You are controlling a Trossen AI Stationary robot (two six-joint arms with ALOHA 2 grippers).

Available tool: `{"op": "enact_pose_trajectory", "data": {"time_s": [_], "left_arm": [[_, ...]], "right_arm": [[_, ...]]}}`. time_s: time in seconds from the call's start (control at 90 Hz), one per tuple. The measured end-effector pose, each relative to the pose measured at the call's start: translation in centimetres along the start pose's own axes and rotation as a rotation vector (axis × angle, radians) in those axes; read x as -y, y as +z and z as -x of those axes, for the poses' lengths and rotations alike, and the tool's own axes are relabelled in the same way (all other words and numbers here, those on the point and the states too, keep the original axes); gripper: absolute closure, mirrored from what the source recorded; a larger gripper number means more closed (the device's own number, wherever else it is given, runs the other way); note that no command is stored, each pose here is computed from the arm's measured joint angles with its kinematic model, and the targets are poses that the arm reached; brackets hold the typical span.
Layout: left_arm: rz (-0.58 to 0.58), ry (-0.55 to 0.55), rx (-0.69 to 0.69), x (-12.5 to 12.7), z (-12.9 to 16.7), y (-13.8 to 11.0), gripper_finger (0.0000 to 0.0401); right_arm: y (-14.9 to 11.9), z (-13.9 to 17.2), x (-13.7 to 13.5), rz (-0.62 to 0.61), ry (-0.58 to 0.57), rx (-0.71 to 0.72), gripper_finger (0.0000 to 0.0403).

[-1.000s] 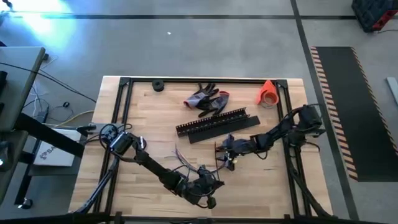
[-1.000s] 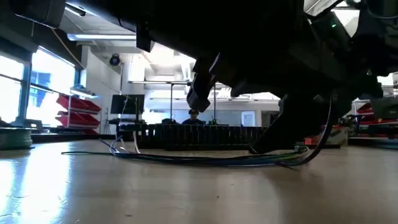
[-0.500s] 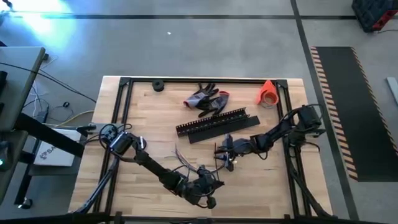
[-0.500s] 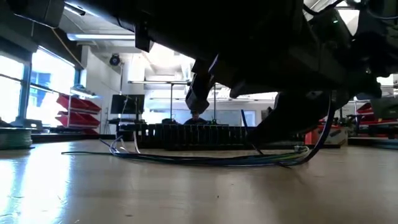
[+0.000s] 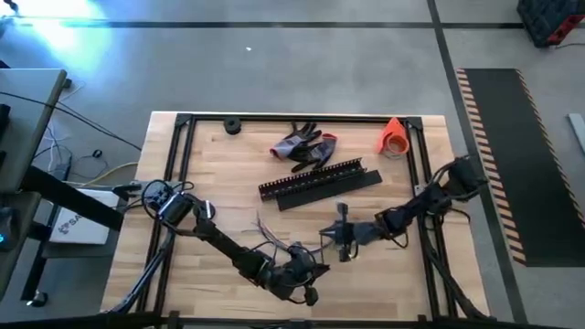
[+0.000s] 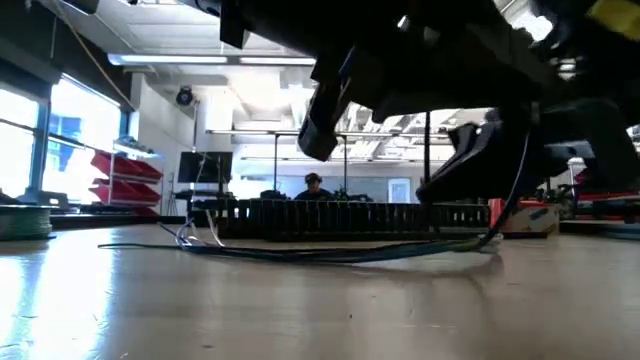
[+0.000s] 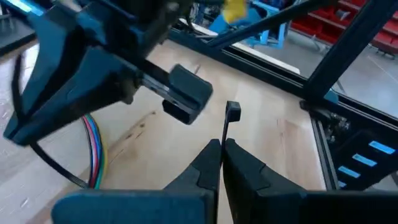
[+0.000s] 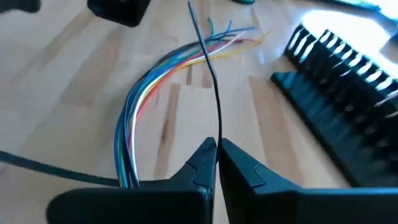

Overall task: Ziptie cables
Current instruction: Wrap the cables using a black zip tie

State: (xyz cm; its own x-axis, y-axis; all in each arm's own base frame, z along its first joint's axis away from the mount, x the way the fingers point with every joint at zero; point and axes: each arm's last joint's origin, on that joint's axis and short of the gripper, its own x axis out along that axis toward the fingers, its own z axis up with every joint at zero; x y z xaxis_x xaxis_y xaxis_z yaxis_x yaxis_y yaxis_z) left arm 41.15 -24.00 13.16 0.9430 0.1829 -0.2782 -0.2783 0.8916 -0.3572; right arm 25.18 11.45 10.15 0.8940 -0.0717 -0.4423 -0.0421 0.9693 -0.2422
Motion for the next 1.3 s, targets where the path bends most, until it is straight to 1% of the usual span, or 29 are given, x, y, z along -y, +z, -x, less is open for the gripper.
{"op": "enact_pose_trajectory", "data": {"time_s": [0.111,0.233,0.3,0.422,0.556,0.667,0.867,1.0,1.3], "left_arm": [[0.072,-0.016,0.003,-0.7,-0.2,-0.1,0.0401],[0.138,-0.092,0.056,-0.7,-0.1,0.3,0.0401],[0.172,-0.143,0.062,-0.8,0.1,0.2,0.0401],[0.248,-0.163,0.058,-1.8,0.1,-0.2,0.0401],[0.325,-0.156,0.061,-2.7,-0.2,-0.2,0.0401],[0.352,-0.166,0.045,-3.2,-0.5,-0.1,0.0401],[0.355,-0.166,0.047,-3.3,-0.6,0.0,0.0401],[0.354,-0.165,0.047,-3.1,-0.4,-0.1,0.0401],[0.358,-0.174,0.042,-2.6,0.0,-0.5,0.0401]], "right_arm": [[0.4,0.5,-1.0,0.133,-0.052,0.015,0.0403],[0.4,1.1,-1.9,0.266,-0.105,0.015,0.0403],[0.4,1.4,-2.3,0.327,-0.112,0.021,0.0403],[0.6,1.7,-2.7,0.406,-0.110,0.044,0.0403],[0.8,1.7,-2.8,0.462,-0.114,0.056,0.0403],[1.0,1.6,-2.9,0.480,-0.119,0.058,0.0403],[0.9,1.2,-3.2,0.502,-0.111,0.050,0.0403],[0.8,1.1,-3.2,0.454,-0.107,0.050,0.0403],[0.9,1.2,-3.4,0.468,-0.104,0.066,0.0403]]}}
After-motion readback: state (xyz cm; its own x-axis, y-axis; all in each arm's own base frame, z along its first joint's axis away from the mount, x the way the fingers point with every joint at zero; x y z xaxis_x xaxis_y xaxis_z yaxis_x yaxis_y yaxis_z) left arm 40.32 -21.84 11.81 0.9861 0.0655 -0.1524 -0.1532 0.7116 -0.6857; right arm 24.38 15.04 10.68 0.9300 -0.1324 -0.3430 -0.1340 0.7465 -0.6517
